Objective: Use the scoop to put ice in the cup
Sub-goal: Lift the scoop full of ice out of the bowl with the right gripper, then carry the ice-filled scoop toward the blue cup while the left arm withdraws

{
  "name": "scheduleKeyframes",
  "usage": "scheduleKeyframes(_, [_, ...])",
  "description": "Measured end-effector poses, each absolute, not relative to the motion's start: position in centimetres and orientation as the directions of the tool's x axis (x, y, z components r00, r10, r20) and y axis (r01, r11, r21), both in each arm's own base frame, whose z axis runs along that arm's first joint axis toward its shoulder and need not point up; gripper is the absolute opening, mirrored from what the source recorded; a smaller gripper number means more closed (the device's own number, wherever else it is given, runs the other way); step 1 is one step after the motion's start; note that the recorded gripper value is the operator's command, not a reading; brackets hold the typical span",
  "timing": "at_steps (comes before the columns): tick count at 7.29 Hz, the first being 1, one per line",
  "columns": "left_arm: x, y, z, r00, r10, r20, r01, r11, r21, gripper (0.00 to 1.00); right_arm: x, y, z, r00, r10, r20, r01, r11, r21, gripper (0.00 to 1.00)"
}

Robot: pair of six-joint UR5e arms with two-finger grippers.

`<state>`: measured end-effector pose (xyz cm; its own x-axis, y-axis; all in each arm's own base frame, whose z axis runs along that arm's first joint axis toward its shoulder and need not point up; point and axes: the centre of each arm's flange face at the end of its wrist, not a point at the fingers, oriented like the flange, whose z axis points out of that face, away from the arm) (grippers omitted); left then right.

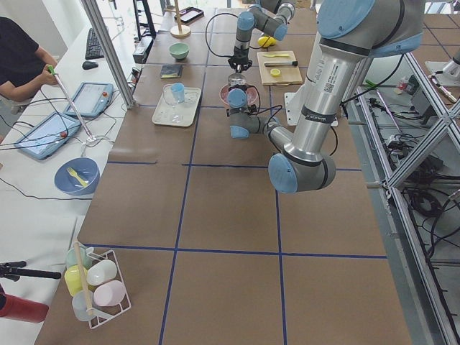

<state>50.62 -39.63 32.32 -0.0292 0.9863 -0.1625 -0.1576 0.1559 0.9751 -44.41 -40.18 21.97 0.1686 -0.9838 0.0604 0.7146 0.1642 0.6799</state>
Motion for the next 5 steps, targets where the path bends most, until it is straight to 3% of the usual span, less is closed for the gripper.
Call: scheduleKeyframes(5, [41.2,-47.5,36.5,0.171,0.961,-0.217,-0.206,0.251,0.946,1.0,-36.8,-44.5,18.8,0.207,-0.968,0.142,0.577,0.238,0.781,0.0])
